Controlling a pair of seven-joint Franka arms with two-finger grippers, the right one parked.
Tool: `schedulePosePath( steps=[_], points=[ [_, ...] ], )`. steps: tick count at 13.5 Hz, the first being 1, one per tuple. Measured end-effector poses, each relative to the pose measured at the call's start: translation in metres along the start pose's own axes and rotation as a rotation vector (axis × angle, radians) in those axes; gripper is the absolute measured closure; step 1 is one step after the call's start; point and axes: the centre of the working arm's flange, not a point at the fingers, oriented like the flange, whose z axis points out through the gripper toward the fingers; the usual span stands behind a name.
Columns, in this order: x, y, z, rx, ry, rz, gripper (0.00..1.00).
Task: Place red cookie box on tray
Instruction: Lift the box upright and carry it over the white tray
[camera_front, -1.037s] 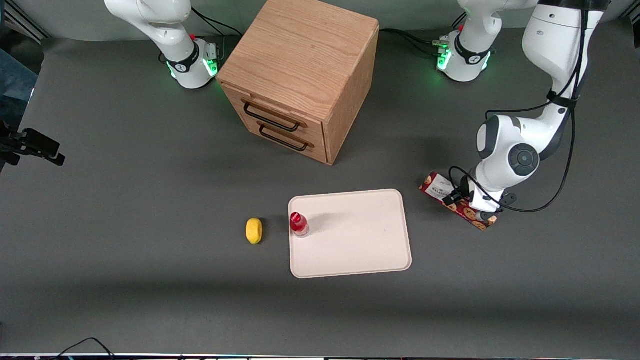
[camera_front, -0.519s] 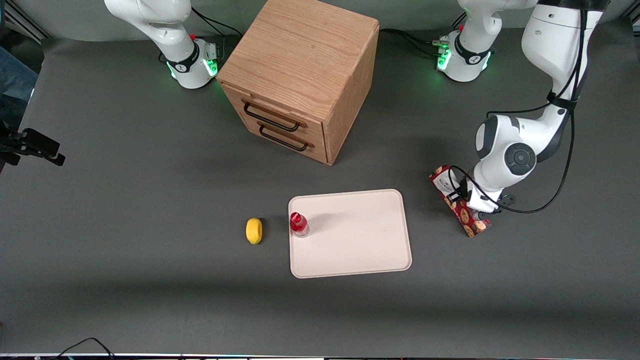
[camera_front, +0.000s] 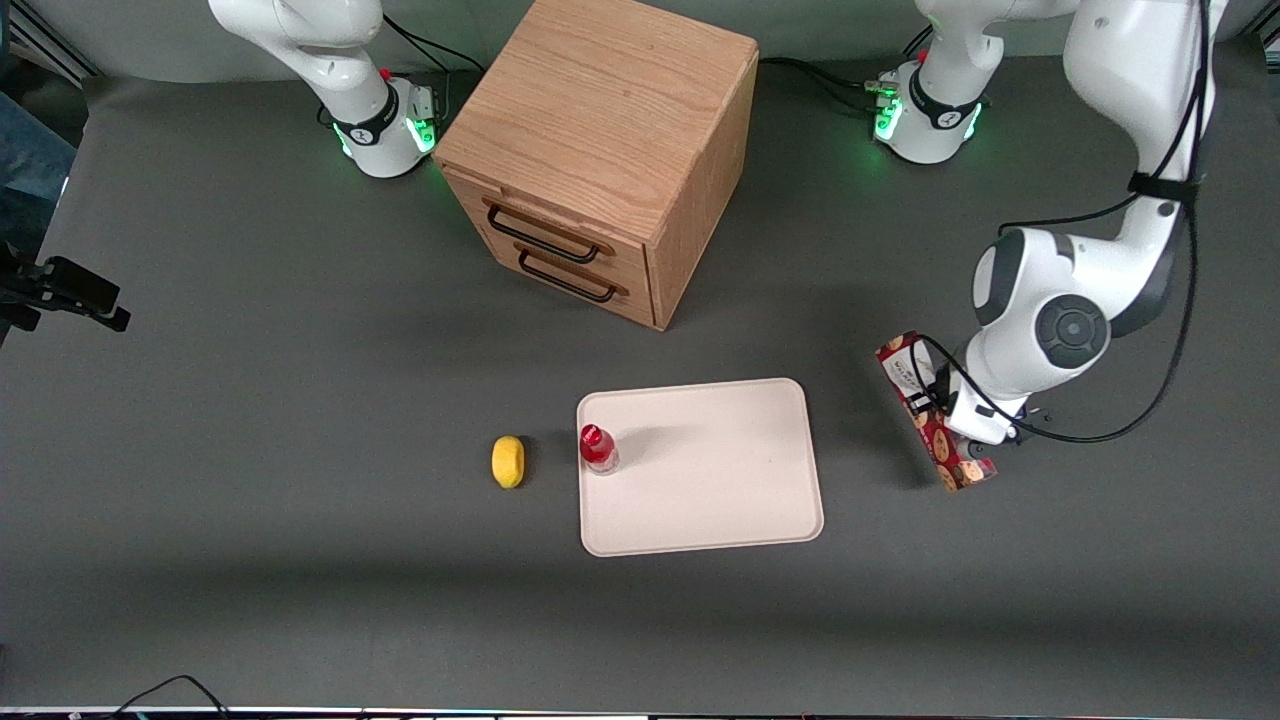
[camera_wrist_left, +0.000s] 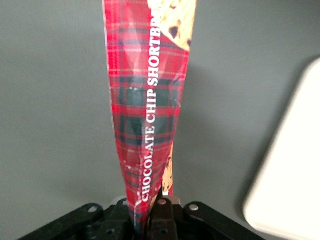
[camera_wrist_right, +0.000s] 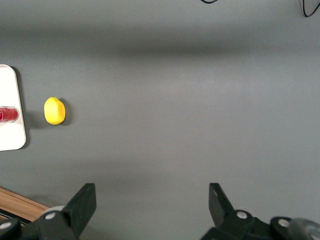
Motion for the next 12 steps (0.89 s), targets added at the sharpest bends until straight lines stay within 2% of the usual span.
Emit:
schedulePosePath(
  steps=[4, 7, 9, 12],
  points=[
    [-0.011, 0.012, -0.119, 0.006, 0.030, 0.142, 0.91],
    [-0.032, 0.018, -0.195, 0.020, 0.020, 0.204, 0.91],
    [-0.038, 0.025, -0.209, 0.008, 0.026, 0.240, 0.91],
    [-0.049, 0.058, -0.198, -0.032, 0.022, 0.273, 0.91]
  ],
)
